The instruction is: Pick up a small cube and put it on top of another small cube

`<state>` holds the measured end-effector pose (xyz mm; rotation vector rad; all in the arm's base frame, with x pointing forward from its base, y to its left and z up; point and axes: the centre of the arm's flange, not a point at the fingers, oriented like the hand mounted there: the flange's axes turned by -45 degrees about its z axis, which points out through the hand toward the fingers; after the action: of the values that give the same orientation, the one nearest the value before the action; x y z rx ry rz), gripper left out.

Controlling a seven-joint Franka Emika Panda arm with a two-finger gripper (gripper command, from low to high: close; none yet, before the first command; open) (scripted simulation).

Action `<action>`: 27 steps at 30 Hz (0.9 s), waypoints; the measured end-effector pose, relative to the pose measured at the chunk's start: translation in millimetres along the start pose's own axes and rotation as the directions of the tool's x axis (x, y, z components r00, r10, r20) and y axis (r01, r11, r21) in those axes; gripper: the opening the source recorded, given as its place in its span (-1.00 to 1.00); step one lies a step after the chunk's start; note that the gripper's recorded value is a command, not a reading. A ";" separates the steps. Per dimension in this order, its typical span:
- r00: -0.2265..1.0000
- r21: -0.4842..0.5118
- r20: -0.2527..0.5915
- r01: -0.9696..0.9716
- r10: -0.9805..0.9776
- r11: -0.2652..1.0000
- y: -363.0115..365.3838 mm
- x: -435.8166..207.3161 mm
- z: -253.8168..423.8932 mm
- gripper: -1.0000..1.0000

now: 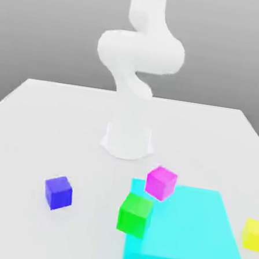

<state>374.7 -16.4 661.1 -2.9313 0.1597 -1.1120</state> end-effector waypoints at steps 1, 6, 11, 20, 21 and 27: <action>0.999 -0.019 0.035 -0.039 0.040 0.999 8.6 -7.0 26.4 0.00; 0.950 -0.132 0.188 -0.226 0.248 0.965 57.1 -62.4 141.0 0.00; 0.832 -0.271 0.303 -0.393 0.465 0.879 107.4 -150.4 228.3 0.00; 0.483 -0.538 0.377 -0.581 0.791 0.611 166.0 -352.8 314.9 0.00; 0.482 -0.538 0.380 -0.578 0.789 0.613 164.3 -359.6 321.9 0.00; 0.479 -0.541 0.382 -0.577 0.790 0.612 164.7 -389.1 350.7 -1.00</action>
<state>301.8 -154.7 134.7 -2.7529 1.5154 -0.0005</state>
